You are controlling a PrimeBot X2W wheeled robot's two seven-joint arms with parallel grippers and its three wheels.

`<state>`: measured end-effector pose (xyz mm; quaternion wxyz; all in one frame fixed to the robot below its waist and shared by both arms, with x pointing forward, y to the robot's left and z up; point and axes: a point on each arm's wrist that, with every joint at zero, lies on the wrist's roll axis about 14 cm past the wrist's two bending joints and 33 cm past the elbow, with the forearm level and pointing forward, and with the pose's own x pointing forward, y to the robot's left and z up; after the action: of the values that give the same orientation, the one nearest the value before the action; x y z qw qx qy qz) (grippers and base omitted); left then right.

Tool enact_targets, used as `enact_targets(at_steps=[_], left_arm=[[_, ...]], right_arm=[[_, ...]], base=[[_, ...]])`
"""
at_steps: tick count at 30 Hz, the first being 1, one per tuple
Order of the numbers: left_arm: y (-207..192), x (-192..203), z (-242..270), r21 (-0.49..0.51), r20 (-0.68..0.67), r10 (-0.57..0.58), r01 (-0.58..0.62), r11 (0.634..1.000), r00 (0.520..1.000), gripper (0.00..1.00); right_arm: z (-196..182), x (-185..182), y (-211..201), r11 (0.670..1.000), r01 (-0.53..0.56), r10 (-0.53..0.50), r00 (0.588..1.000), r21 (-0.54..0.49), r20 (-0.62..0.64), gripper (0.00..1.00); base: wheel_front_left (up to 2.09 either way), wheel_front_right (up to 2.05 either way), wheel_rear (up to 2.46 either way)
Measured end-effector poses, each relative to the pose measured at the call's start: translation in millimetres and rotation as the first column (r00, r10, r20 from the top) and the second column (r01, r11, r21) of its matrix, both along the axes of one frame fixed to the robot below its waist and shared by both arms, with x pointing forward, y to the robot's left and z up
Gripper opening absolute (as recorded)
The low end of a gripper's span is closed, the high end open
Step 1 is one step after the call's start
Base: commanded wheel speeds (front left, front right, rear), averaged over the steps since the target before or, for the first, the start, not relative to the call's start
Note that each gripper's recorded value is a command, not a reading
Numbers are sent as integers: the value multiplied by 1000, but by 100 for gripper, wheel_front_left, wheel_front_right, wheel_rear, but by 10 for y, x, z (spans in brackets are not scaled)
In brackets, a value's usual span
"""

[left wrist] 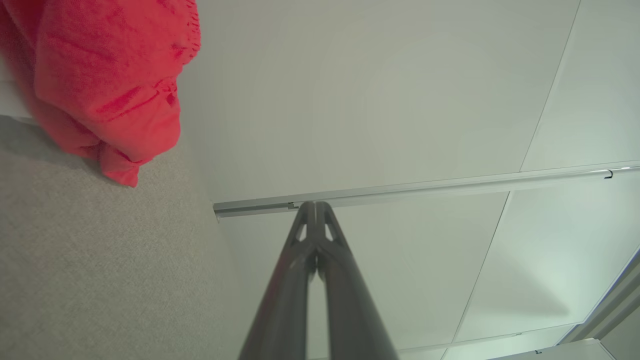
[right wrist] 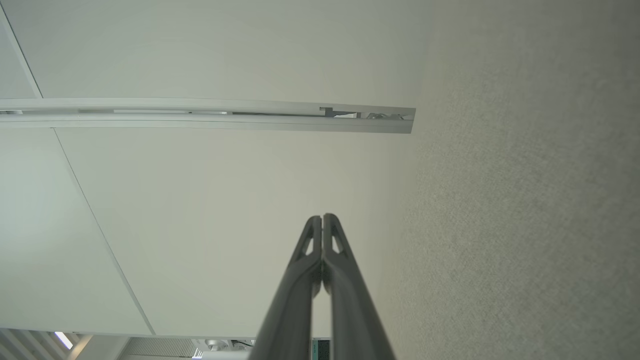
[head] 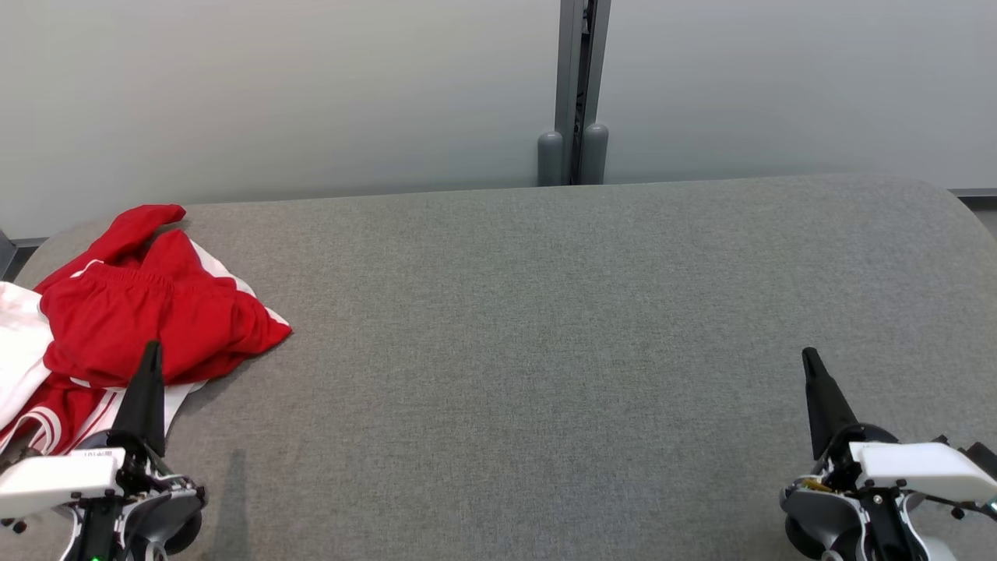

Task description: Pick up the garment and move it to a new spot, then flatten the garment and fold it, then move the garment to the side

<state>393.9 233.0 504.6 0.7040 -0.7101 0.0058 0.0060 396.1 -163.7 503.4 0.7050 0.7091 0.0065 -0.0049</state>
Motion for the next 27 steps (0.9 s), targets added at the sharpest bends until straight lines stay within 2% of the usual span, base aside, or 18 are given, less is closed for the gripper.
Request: enact_targets(at_steps=[1, 6, 15, 21, 27], left_arm=[[-3, -6, -20, -2, -6, 0, 0, 1000, 1000, 100], [-73, -148, -316, -34, -89, 2, -5, 999, 996, 100], [-136, -107, -243, -13, -68, 18, -19, 1000, 998, 100], [-148, -79, -169, 35, -49, 33, -31, 999, 998, 100], [-155, -59, -123, 129, -43, 40, -34, 991, 998, 100]], right_arm=[[-16, -6, 3, 1000, 0, 0, 1000, 0, -5, 100], [-274, -141, 40, 1000, -2, 3, 997, 8, -82, 100], [-160, -114, 25, 1000, 16, -15, 999, 13, -47, 100], [-65, -95, 25, 1000, 21, -21, 1000, 1, -16, 100], [1, -81, 25, 996, 16, -15, 1000, -86, 10, 100]], base=[[0, 0, 0], [0, 0, 0], [0, 0, 0], [0, 0, 0], [0, 0, 0]])
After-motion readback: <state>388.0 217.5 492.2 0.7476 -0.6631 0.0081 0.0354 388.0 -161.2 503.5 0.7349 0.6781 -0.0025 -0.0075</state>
